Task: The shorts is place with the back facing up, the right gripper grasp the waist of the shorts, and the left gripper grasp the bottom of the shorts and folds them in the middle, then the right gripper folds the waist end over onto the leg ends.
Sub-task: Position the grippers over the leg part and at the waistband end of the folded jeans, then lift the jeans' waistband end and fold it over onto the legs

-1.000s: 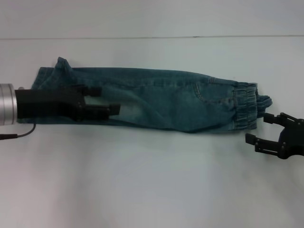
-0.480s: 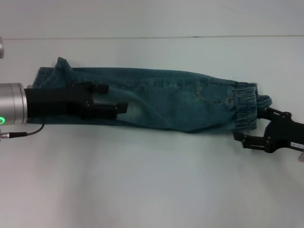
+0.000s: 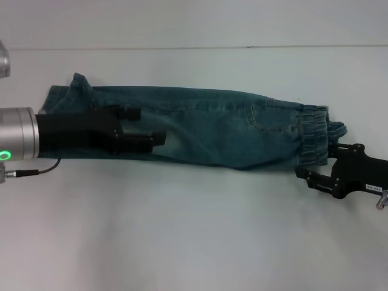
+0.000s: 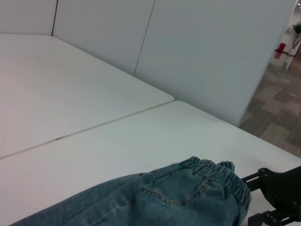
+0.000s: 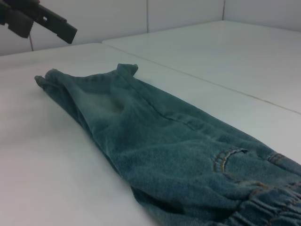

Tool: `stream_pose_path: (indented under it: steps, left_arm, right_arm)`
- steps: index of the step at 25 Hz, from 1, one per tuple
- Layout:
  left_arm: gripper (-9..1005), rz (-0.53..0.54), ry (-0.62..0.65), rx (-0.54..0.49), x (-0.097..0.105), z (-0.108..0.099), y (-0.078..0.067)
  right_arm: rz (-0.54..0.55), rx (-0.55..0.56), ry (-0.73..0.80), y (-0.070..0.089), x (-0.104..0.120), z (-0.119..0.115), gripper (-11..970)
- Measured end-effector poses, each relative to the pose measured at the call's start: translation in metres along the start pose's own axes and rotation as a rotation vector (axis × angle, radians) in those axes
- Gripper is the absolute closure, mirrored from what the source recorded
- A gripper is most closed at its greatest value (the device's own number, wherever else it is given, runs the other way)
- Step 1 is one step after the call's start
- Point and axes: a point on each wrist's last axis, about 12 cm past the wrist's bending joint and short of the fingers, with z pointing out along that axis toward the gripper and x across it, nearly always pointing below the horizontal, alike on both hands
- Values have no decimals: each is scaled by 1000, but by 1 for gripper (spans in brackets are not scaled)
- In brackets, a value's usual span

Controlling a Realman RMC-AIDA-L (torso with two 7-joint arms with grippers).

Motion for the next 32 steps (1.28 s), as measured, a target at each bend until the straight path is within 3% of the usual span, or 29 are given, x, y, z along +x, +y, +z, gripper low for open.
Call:
stream_pose_path:
  steps: [6,14,19,25,30,32]
  left_arm:
    - [76,-7,-1,-5,4,4,1]
    - [77,-7,-18,-14,3,6,2]
    - [76,-4,-51,-11,9,20,3]
    - [90,-55,-81,-80,19,52,10]
    - [104,-55,-190,-132,31,73,8]
    - [229,-57,-213,-141,36,81,6]
  right_arm:
    - [-16,-17,21,-1,-1,2,321]
    - [-9,-14,28,-3,-1,-2,678]
    - [-2,1,23,-7,-5,-9,902]
    - [2,-35,10,-10,-19,-19,902]
    - [-2,-63,22,-13,-30,-24,902]
    - [0,-63,21,-15,-35,-27,902]
